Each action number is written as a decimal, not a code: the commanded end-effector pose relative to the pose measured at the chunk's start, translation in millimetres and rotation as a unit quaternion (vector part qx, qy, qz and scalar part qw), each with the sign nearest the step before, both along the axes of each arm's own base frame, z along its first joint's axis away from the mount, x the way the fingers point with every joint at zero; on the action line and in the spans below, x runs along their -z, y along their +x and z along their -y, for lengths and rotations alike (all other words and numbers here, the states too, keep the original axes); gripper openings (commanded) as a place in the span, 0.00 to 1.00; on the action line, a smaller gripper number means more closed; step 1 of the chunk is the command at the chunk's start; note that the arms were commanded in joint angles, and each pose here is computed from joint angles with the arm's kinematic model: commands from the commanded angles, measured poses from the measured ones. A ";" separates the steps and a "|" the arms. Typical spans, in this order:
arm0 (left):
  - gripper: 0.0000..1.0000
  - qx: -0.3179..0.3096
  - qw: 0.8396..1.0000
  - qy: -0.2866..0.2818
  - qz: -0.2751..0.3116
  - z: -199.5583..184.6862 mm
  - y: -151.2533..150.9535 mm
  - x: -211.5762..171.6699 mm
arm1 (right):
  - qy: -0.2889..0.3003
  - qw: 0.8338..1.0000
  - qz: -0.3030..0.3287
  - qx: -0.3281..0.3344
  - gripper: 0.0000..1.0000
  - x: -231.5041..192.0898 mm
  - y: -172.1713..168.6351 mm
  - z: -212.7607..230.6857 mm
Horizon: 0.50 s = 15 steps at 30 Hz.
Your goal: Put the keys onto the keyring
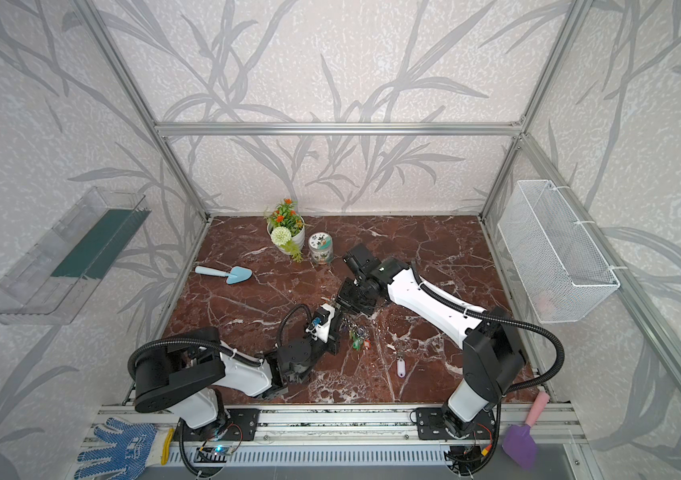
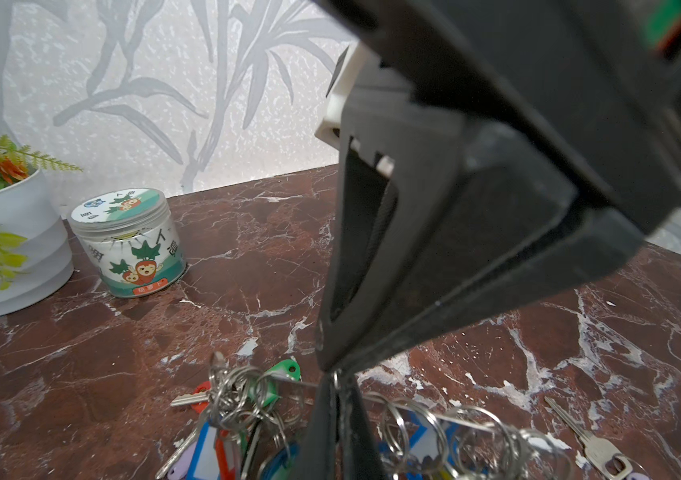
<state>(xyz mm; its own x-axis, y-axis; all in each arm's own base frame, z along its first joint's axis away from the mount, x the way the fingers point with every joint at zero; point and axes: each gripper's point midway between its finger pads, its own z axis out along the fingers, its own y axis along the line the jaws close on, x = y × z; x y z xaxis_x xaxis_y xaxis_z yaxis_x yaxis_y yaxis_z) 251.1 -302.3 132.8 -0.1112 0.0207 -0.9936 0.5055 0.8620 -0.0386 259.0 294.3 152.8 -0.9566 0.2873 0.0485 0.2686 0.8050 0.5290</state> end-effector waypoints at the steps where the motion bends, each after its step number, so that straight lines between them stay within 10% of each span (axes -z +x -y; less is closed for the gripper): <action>1: 0.00 -0.001 1.000 0.008 -0.016 -3.3 5.7 0.1 | 0.004 0.997 0.073 -0.031 0.34 -28.1 7.8 8.5; 6: 0.00 0.036 0.999 0.015 -0.031 0.6 5.7 -7.8 | 0.026 0.980 0.183 -0.070 0.68 -49.9 23.8 20.6; 15: 0.00 0.096 0.991 -0.032 -0.092 -9.1 14.3 -24.0 | 0.098 0.922 0.351 -0.133 0.71 -54.3 28.8 35.9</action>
